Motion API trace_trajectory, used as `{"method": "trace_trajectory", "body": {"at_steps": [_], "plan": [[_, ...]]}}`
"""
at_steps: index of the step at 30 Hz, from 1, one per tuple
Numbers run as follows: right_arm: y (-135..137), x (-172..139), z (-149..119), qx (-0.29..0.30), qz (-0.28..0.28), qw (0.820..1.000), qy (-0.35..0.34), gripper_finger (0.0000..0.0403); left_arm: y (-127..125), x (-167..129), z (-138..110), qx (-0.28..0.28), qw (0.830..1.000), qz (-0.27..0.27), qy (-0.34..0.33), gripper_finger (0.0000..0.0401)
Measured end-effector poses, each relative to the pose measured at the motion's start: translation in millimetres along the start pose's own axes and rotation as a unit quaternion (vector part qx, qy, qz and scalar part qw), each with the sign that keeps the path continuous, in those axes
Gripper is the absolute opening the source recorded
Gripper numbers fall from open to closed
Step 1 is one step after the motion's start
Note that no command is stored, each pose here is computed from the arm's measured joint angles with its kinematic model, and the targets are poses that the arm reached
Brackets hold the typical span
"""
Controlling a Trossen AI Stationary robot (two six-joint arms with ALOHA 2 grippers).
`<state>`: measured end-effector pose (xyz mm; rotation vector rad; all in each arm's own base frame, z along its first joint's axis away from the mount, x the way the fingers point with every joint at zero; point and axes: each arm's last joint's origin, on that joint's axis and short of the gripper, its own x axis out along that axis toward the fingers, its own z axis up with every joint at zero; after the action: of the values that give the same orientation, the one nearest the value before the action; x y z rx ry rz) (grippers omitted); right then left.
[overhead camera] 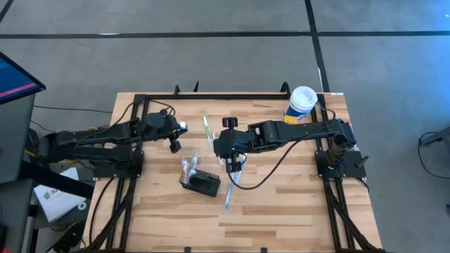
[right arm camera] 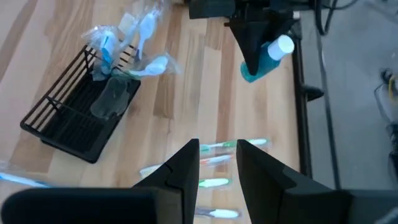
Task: Pick & Place toothbrushing station
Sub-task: Put the left blue mouthwash into the wire organizer
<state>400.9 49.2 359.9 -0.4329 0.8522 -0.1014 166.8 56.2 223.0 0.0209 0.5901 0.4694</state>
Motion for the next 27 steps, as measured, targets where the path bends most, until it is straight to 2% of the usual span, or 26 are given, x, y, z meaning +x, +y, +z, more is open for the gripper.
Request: {"method": "trace_trajectory", "body": {"at_steps": [12, 19, 27], "plan": [[-2, -3, 10, -0.013, 0.001, 0.998, -0.054, 0.0098, -32, -34, 40, 0.068, 0.993, -0.091, -0.028, 0.0046], [-1, -4, 19, -0.015, 0.039, 0.993, -0.108, 0.0098, -51, -51, 56, 0.094, 0.983, -0.146, -0.057, 0.0046], [0, -6, 23, -0.014, 0.063, 0.988, -0.138, 0.0098, -74, -46, 62, 0.115, 0.977, -0.173, -0.040, 0.0046]]}}
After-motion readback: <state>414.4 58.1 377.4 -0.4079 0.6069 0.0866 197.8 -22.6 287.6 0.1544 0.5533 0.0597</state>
